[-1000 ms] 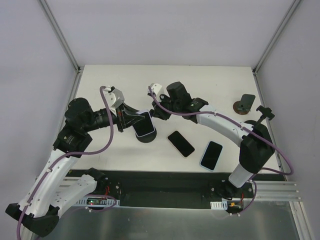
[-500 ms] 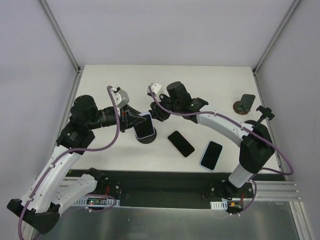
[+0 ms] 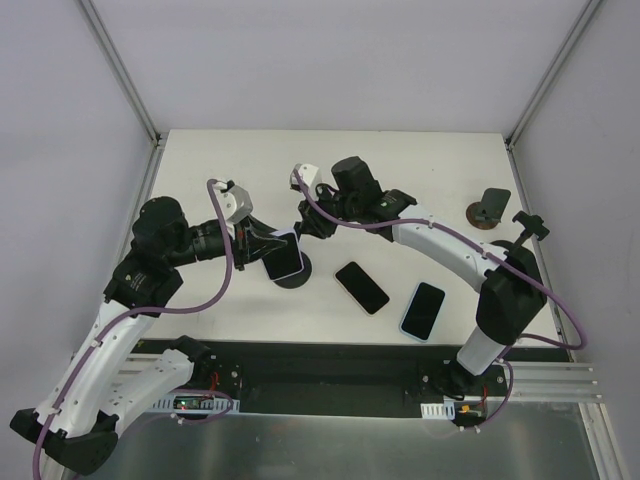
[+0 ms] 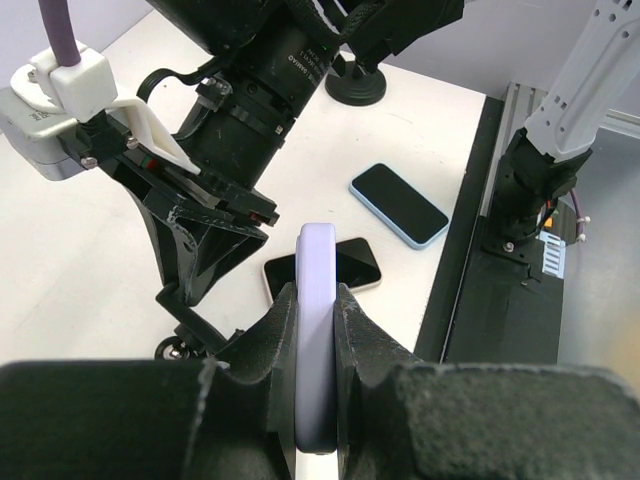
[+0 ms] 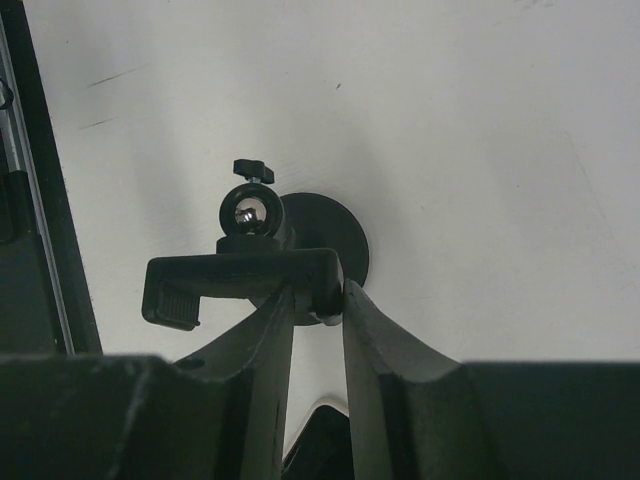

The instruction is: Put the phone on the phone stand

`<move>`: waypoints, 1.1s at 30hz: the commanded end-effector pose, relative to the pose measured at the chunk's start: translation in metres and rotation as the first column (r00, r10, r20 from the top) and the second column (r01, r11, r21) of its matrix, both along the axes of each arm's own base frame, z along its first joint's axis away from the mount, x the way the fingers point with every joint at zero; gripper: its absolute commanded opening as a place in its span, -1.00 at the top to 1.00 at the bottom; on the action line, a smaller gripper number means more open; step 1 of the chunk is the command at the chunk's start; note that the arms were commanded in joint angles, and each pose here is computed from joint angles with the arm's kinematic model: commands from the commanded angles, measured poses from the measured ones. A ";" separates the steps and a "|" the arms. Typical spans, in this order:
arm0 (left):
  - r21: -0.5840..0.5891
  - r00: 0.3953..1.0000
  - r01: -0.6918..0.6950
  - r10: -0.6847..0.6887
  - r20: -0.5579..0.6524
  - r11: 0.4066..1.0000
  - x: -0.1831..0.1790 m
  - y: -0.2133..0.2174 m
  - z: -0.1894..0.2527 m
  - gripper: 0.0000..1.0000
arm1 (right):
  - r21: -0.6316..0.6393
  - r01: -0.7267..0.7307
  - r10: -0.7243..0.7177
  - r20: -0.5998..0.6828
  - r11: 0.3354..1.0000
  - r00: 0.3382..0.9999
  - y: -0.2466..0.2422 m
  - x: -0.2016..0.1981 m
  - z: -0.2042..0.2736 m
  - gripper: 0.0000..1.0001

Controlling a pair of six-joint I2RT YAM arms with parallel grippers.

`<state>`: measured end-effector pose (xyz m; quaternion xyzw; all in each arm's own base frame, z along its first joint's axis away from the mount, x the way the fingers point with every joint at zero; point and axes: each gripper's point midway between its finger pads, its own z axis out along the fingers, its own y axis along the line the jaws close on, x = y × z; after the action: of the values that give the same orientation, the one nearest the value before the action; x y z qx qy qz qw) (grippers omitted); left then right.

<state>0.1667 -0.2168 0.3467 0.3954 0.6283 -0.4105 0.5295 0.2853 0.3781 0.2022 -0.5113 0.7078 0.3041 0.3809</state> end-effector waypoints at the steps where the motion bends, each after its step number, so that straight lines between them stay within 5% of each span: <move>1: -0.043 0.993 0.001 0.004 0.118 0.999 -0.003 0.002 0.032 1.00 | 0.051 -0.080 0.079 0.023 0.995 0.997 0.012 -0.005 0.017 0.46; 5: -0.043 0.994 0.002 0.003 0.110 0.999 0.001 0.000 0.033 1.00 | 0.053 -0.086 0.085 0.011 0.995 0.996 0.015 -0.007 0.014 0.65; 8: -0.066 0.993 0.013 -0.005 0.117 0.998 0.005 -0.004 0.039 1.00 | 0.048 -0.061 0.061 0.008 0.997 0.998 0.014 -0.004 0.013 0.98; 19: -0.121 0.931 0.344 -0.321 0.176 0.931 0.022 -0.054 0.034 1.00 | 0.050 -0.012 0.012 0.003 0.999 1.000 0.011 0.001 0.017 0.99; 33: -0.059 0.921 0.303 -0.276 0.275 0.951 0.057 -0.062 -0.023 1.00 | 0.076 0.009 -0.008 -0.001 0.997 1.000 0.011 0.005 0.019 0.99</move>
<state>0.2195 -0.2787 0.3048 0.4700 0.5356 -0.4958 0.4964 0.2860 0.3804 0.1999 -0.5037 0.7132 0.3083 0.3776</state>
